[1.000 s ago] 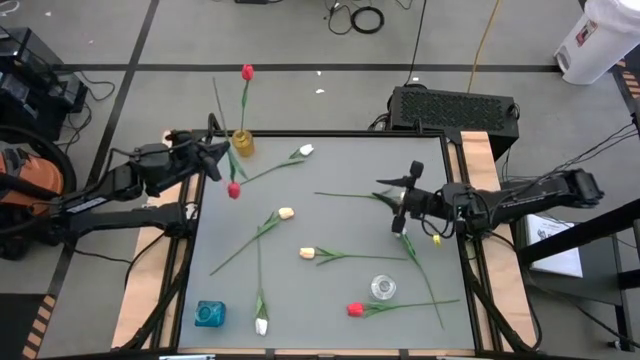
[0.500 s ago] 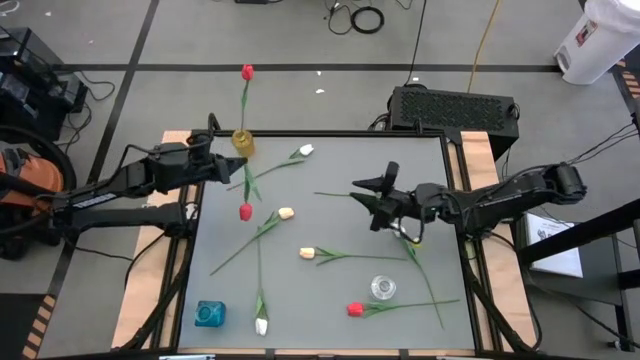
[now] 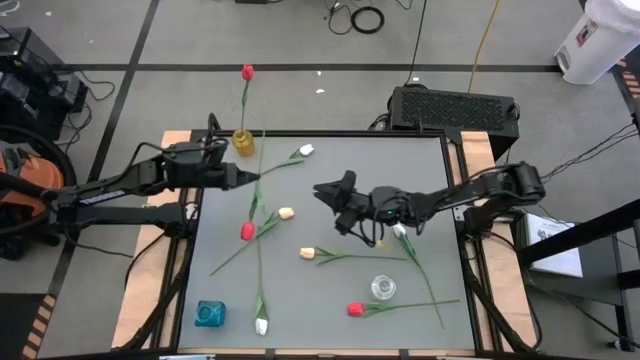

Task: Sort flowers into vase by color
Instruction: Put the top red tulip into the yellow vase

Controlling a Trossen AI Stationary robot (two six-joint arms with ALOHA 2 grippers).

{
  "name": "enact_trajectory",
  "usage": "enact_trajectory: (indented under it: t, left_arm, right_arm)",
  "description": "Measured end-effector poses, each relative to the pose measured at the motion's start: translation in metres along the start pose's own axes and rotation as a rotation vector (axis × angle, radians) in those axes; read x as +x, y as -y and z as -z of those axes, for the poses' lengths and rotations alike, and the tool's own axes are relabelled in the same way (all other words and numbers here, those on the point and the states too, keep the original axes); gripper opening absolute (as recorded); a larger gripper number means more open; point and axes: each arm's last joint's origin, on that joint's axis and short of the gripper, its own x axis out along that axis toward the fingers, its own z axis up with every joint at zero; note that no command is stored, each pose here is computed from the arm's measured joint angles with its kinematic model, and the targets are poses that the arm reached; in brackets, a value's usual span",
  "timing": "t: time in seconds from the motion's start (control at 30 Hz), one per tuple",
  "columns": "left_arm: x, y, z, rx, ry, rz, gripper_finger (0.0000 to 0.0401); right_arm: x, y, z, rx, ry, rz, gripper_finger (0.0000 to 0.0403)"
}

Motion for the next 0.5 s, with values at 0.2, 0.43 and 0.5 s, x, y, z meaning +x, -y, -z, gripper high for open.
enact_trajectory:
  t: [0.2,0.43,0.5]
  left_arm:
    - [0.008,0.0,0.002,-0.07,-0.086,0.012,0.0001]
    - [0.017,0.0,0.003,-0.128,-0.169,0.025,0.0001]
    - [0.02,0.001,0.003,-0.139,-0.182,0.037,0.0001]
  right_arm:
    - [0.025,0.0,-0.012,-0.095,0.006,0.038,0.0151]
    - [0.053,0.002,-0.025,-0.13,0.015,0.061,0.0151]
    - [0.06,0.002,-0.028,-0.127,0.018,0.067,0.0151]
